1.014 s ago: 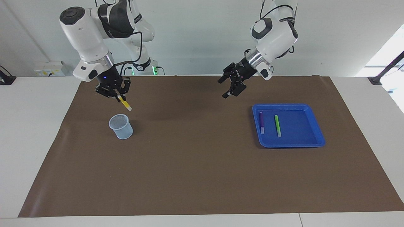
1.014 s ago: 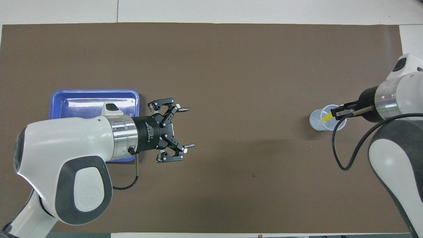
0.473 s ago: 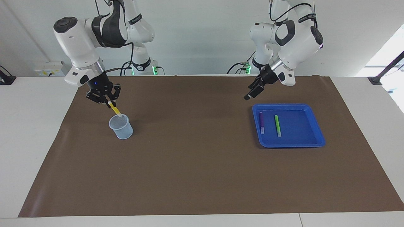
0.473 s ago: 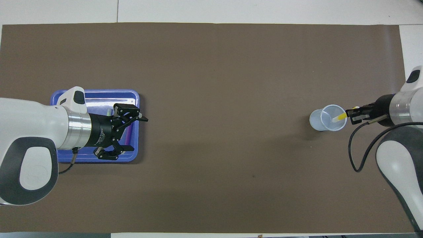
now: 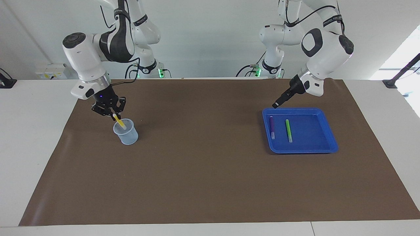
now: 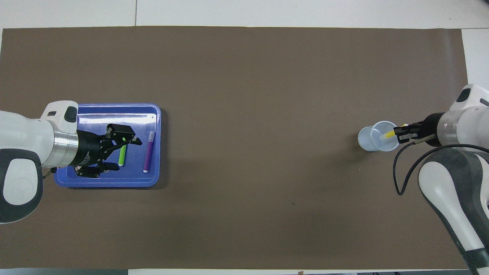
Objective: Transfer and insert pens with both arms
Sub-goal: 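Insert the yellow pen into the cup while the left gripper returns to tray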
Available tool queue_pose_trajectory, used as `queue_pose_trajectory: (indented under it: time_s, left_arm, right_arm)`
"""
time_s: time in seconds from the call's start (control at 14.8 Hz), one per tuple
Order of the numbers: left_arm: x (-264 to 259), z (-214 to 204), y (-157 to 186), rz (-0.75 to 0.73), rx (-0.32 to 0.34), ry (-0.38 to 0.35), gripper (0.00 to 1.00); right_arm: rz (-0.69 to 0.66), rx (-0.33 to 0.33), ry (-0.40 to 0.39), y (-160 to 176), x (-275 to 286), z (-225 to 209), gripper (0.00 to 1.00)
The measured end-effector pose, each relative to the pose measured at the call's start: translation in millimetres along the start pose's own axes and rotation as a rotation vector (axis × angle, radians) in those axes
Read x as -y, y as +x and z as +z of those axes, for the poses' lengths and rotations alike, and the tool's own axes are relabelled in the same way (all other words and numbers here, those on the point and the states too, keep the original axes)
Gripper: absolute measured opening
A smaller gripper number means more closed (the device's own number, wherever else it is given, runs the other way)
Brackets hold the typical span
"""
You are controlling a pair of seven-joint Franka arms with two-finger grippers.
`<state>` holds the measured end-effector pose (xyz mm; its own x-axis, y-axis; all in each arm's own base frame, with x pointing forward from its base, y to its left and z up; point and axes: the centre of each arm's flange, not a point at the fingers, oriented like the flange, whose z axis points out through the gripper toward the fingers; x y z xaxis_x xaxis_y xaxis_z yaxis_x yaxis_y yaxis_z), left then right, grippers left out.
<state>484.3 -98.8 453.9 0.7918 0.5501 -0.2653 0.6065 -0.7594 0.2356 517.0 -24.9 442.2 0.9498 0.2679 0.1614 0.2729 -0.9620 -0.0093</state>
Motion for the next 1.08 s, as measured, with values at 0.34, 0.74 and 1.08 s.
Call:
queue_pose_trajectory:
  time_s: [0.34,0.74,1.08]
  left_arm:
    - [3.5,-7.9,10.7,0.024,-0.048,0.039,1.0]
    - [2.8,-8.1,19.7,0.191,-0.094,0.095,1.0]
    - [12.5,23.3,59.5,0.506,-0.114,0.151,1.0]
  right_arm:
    - [-0.041,-0.002,-0.009,-18.0,-4.5,29.2,0.18]
    - [-0.076,-0.014,-0.021,-34.4,-4.9,53.0,0.18]
    - [-0.077,-0.023,-0.024,-31.7,-5.5,49.6,0.65]
